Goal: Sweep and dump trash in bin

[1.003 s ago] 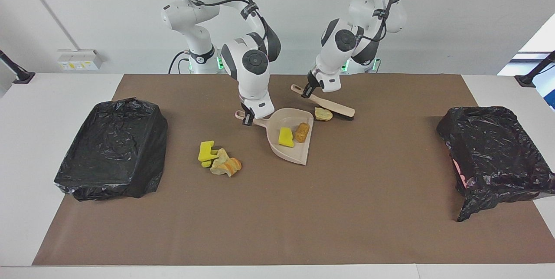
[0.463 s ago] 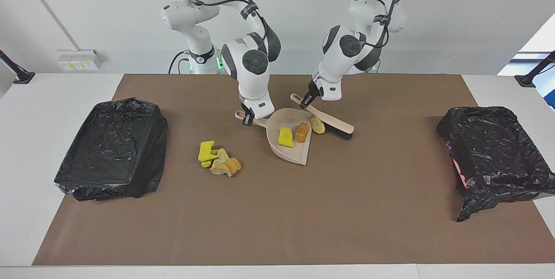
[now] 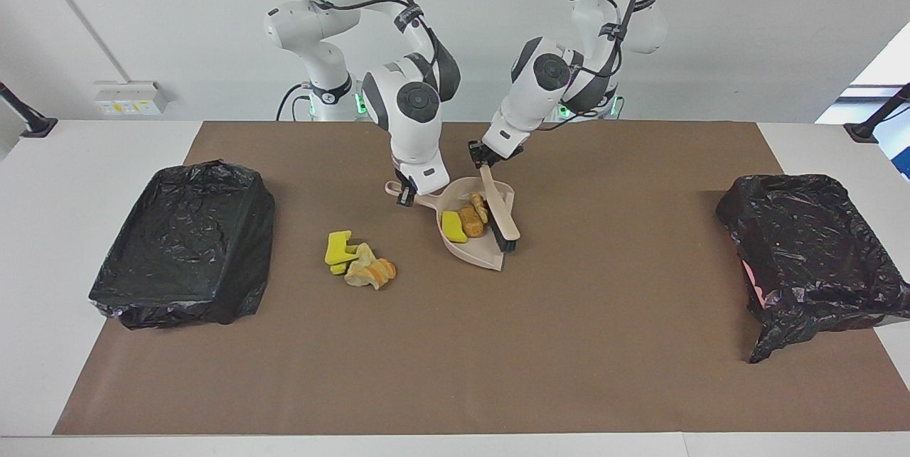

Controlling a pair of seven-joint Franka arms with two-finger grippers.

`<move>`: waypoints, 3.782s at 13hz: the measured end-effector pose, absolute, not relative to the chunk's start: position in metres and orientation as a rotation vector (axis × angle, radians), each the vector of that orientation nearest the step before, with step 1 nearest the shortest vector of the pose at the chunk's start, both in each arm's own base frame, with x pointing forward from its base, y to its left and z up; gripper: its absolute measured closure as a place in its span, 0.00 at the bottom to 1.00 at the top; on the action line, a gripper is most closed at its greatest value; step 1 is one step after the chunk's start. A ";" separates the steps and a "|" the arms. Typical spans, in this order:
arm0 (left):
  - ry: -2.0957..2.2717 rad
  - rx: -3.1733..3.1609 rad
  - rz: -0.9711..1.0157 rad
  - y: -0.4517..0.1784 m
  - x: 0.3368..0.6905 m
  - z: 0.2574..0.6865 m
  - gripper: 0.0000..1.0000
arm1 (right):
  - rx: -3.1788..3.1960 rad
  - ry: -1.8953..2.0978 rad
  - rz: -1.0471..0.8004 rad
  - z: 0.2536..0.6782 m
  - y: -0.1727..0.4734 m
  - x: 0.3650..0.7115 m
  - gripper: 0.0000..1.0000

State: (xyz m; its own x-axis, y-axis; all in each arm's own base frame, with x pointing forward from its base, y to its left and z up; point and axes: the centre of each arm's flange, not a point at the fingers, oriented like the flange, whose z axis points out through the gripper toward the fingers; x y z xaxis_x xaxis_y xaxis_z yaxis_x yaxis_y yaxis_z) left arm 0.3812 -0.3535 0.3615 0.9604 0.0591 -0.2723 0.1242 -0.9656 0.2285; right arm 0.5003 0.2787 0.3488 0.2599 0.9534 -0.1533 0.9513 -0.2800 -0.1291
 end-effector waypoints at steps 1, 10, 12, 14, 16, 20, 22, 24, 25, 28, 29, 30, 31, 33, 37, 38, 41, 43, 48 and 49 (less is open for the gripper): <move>0.084 2.880 -0.428 -0.352 0.380 0.364 0.73 | -2.485 -1.878 0.315 0.349 0.279 0.500 0.67; -0.149 3.158 -0.541 -0.326 0.368 0.370 0.73 | -2.485 -1.878 0.315 0.349 0.278 0.500 0.67; -0.135 3.211 -0.525 -0.323 0.366 0.372 0.73 | -2.485 -1.878 0.315 0.349 0.278 0.500 0.67; -0.107 3.239 -0.539 -0.326 0.359 0.374 0.73 | -2.485 -1.878 0.315 0.349 0.278 0.500 0.67; -0.096 3.259 -0.544 -0.337 0.344 0.379 0.73 | -2.486 -1.877 0.315 0.349 0.278 0.500 0.67; -0.090 3.288 -0.521 -0.356 0.313 0.383 0.73 | -2.490 -1.871 0.316 0.349 0.276 0.502 0.67; -0.086 3.304 -0.512 -0.359 0.293 0.380 0.73 | -2.497 -1.860 0.315 0.349 0.272 0.504 0.67; -0.049 3.306 -0.449 -0.362 0.270 0.375 0.73 | -2.504 -1.849 0.314 0.349 0.267 0.507 0.67; -0.046 3.308 -0.423 -0.363 0.256 0.373 0.73 | -2.515 -1.834 0.311 0.350 0.261 0.510 0.67; -0.035 3.296 -0.376 -0.366 0.228 0.374 0.73 | -2.550 -1.791 0.279 0.362 0.233 0.524 0.67; -0.011 3.264 -0.384 -0.370 0.225 0.376 0.73 | -2.556 -1.786 0.261 0.370 0.221 0.529 0.67; 0.022 3.223 -0.409 -0.373 0.224 0.377 0.73 | -2.561 -1.778 0.243 0.379 0.207 0.534 0.67; 0.043 3.193 -0.428 -0.376 0.222 0.376 0.73 | -2.567 -1.770 0.229 0.388 0.192 0.539 0.67; 0.069 3.138 -0.465 -0.385 0.213 0.373 0.73 | -2.580 -1.750 0.203 0.406 0.159 0.550 0.67; 0.016 3.089 -0.458 -0.402 0.189 0.372 0.73 | -2.600 -1.707 0.171 0.448 0.078 0.569 0.67; 0.001 3.082 -0.448 -0.406 0.183 0.369 0.73 | -2.600 -1.703 0.165 0.460 0.057 0.571 0.67; -0.035 3.073 -0.434 -0.412 0.172 0.356 0.73 | -2.598 -1.690 0.155 0.489 -0.006 0.572 0.67; -0.072 3.073 -0.440 -0.410 0.172 0.353 0.73 | -2.599 -1.670 0.150 0.498 -0.054 0.567 0.67; -0.103 3.071 -0.444 -0.407 0.173 0.351 0.73 | -2.606 -1.703 0.125 0.517 -0.199 0.539 0.67; -0.099 3.072 -0.446 -0.407 0.174 0.350 0.73 | -2.612 -1.721 0.136 0.522 -0.226 0.530 0.67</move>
